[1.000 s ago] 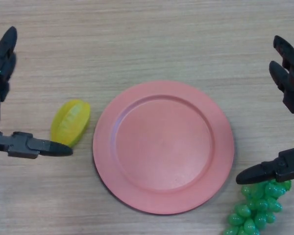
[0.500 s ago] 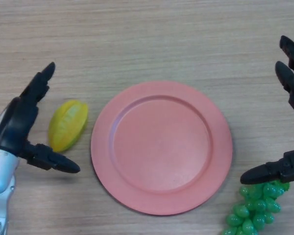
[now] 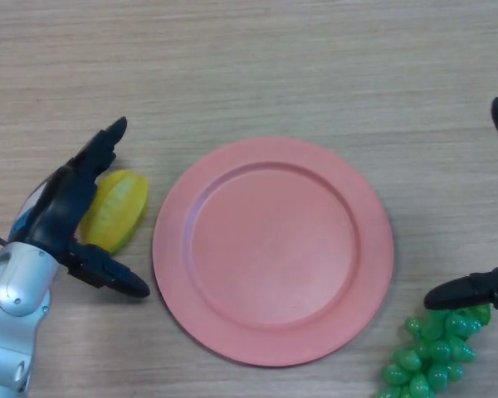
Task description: Pick up the yellow starfruit and place it on the plate
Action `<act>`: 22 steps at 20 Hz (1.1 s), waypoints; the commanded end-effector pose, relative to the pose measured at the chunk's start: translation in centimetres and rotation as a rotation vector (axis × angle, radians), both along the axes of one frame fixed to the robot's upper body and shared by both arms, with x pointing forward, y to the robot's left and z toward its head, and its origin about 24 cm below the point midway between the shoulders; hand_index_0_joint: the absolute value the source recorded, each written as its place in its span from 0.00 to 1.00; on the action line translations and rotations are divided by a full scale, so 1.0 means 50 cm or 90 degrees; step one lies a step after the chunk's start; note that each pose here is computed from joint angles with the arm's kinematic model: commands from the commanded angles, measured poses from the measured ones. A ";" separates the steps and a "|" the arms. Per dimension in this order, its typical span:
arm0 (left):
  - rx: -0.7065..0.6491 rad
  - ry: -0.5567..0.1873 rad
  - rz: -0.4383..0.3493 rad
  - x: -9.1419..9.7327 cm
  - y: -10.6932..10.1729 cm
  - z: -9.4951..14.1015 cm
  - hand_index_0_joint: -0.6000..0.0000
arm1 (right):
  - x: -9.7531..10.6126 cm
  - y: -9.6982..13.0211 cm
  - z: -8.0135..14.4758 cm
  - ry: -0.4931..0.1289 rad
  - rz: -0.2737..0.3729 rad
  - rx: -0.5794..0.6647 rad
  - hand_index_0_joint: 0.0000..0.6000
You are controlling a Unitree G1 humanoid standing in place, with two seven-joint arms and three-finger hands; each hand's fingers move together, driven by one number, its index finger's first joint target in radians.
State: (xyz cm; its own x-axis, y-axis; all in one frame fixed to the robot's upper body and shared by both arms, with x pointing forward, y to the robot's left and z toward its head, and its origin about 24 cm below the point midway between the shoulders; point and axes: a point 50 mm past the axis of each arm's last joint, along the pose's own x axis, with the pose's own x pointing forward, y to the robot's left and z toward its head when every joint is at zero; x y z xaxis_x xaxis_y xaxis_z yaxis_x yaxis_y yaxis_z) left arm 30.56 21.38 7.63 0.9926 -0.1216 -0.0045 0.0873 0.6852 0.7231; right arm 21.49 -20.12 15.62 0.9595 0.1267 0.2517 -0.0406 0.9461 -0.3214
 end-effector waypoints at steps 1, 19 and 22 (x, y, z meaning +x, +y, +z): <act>0.024 -0.163 0.004 0.011 0.014 0.077 1.00 | -0.025 -0.010 0.060 -0.119 0.016 0.009 0.00; 0.062 -0.190 0.055 -0.011 0.081 0.078 0.00 | -0.032 -0.013 0.063 -0.132 0.010 -0.006 0.00; 0.056 -0.268 0.074 -0.020 0.091 0.127 0.00 | -0.030 -0.012 0.059 -0.125 0.011 -0.004 0.00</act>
